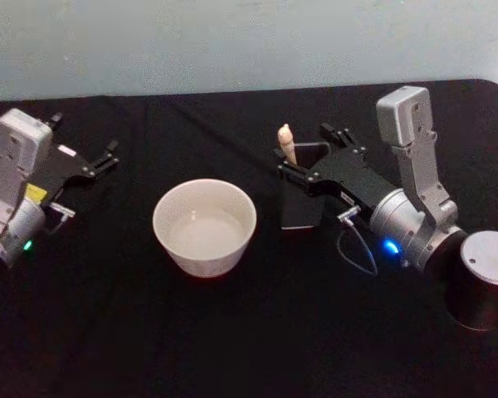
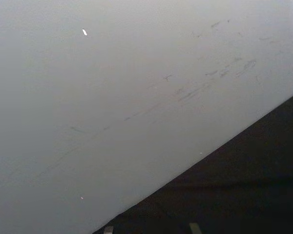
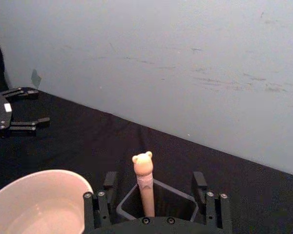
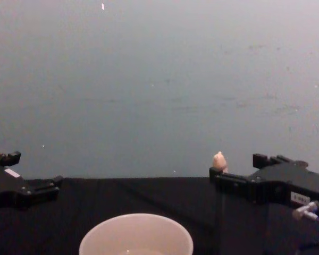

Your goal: Pick up the stirring spoon with one hand, stir inside the cup, then place it back in its original position.

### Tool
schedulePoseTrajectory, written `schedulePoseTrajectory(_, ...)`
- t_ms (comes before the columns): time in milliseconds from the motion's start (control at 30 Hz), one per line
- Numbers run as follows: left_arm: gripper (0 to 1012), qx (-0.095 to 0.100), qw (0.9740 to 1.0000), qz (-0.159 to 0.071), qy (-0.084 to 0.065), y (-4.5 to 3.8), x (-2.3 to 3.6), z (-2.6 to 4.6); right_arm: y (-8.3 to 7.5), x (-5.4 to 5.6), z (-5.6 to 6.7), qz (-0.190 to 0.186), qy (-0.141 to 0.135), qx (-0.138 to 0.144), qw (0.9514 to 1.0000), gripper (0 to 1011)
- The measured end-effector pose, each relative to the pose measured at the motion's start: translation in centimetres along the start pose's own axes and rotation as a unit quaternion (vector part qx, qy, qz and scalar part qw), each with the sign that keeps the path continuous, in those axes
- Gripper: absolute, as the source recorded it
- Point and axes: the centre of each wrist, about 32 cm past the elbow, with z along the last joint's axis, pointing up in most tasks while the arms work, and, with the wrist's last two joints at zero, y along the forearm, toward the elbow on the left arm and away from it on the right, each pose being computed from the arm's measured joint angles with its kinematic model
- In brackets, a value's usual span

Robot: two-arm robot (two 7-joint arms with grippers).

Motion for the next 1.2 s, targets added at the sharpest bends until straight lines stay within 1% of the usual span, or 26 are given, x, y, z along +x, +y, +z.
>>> schedulePoseTrajectory(100,1001,0.0,1.0,0.0,0.0,0.0,0.0,0.0,0.0,0.0,0.0,0.0,0.0,0.0,1.0,1002)
schedulePoseTrajectory(200,1001,0.0,1.0,0.0,0.0,0.0,0.0,0.0,0.0,0.0,0.0,0.001,0.002,0.001,1.0,1000)
schedulePoseTrajectory(267,1001,0.0,1.0,0.0,0.0,0.0,0.0,0.0,-0.1,0.2,0.3,0.003,0.006,0.008,0.9999,1000)
schedulePoseTrajectory(400,1001,0.0,1.0,0.0,0.0,0.0,0.0,0.0,-0.1,0.7,1.4,0.003,0.022,0.037,0.9991,1000)
schedulePoseTrajectory(433,1001,0.0,1.0,0.0,0.0,0.0,0.0,0.0,-0.2,1.1,2.0,-0.002,0.03,0.052,0.9982,1000)
schedulePoseTrajectory(500,1001,0.0,1.0,0.0,0.0,0.0,0.0,0.0,-0.2,1.5,2.5,-0.009,0.038,0.066,0.997,1000)
schedulePoseTrajectory(533,1001,0.0,1.0,0.0,0.0,0.0,0.0,0.0,-0.1,1.9,2.9,-0.022,0.044,0.078,0.9958,1000)
schedulePoseTrajectory(567,1001,0.0,1.0,0.0,0.0,0.0,0.0,0.0,-0.1,2.1,3.1,-0.029,0.045,0.083,0.9951,1000)
schedulePoseTrajectory(600,1001,0.0,1.0,0.0,0.0,0.0,0.0,0.0,-0.1,2.3,3.2,-0.037,0.045,0.087,0.9945,1000)
schedulePoseTrajectory(633,1001,0.0,1.0,0.0,0.0,0.0,0.0,0.0,0.1,2.8,3.1,-0.052,0.045,0.09,0.9936,1000)
schedulePoseTrajectory(667,1001,0.0,1.0,0.0,0.0,0.0,0.0,0.0,0.1,3.0,3.0,-0.061,0.044,0.089,0.9932,1000)
schedulePoseTrajectory(700,1001,0.0,1.0,0.0,0.0,0.0,0.0,0.0,0.3,3.5,2.7,-0.079,0.038,0.084,0.9926,1000)
schedulePoseTrajectory(800,1001,0.0,1.0,0.0,0.0,0.0,0.0,0.0,0.5,4.1,1.9,-0.103,0.028,0.066,0.992,1000)
schedulePoseTrajectory(867,1001,0.0,1.0,0.0,0.0,0.0,0.0,0.0,0.6,4.4,1.2,-0.114,0.021,0.052,0.9918,1000)
schedulePoseTrajectory(900,1001,0.0,1.0,0.0,0.0,0.0,0.0,0.0,0.7,4.6,0.5,-0.121,0.016,0.037,0.9918,1000)
schedulePoseTrajectory(967,1001,0.0,1.0,0.0,0.0,0.0,0.0,0.0,0.7,4.7,0.0,-0.125,0.012,0.024,0.9918,1000)
schedulePoseTrajectory(1000,1001,0.0,1.0,0.0,0.0,0.0,0.0,0.0,0.6,4.8,-0.6,-0.127,0.009,0.009,0.9919,1000)
schedulePoseTrajectory(1033,1001,0.0,1.0,0.0,0.0,0.0,0.0,0.0,0.6,4.8,-0.9,-0.127,0.008,0.001,0.9919,1000)
schedulePoseTrajectory(1067,1001,0.0,1.0,0.0,0.0,0.0,0.0,0.0,0.5,4.8,-1.4,-0.127,0.006,-0.013,0.9918,1000)
schedulePoseTrajectory(1167,1001,0.0,1.0,0.0,0.0,0.0,0.0,0.0,0.4,4.6,-2.1,-0.127,0.005,-0.031,0.9914,1000)
schedulePoseTrajectory(1200,1001,0.0,1.0,0.0,0.0,0.0,0.0,0.0,0.4,4.5,-2.5,-0.127,0.005,-0.041,0.9911,1000)
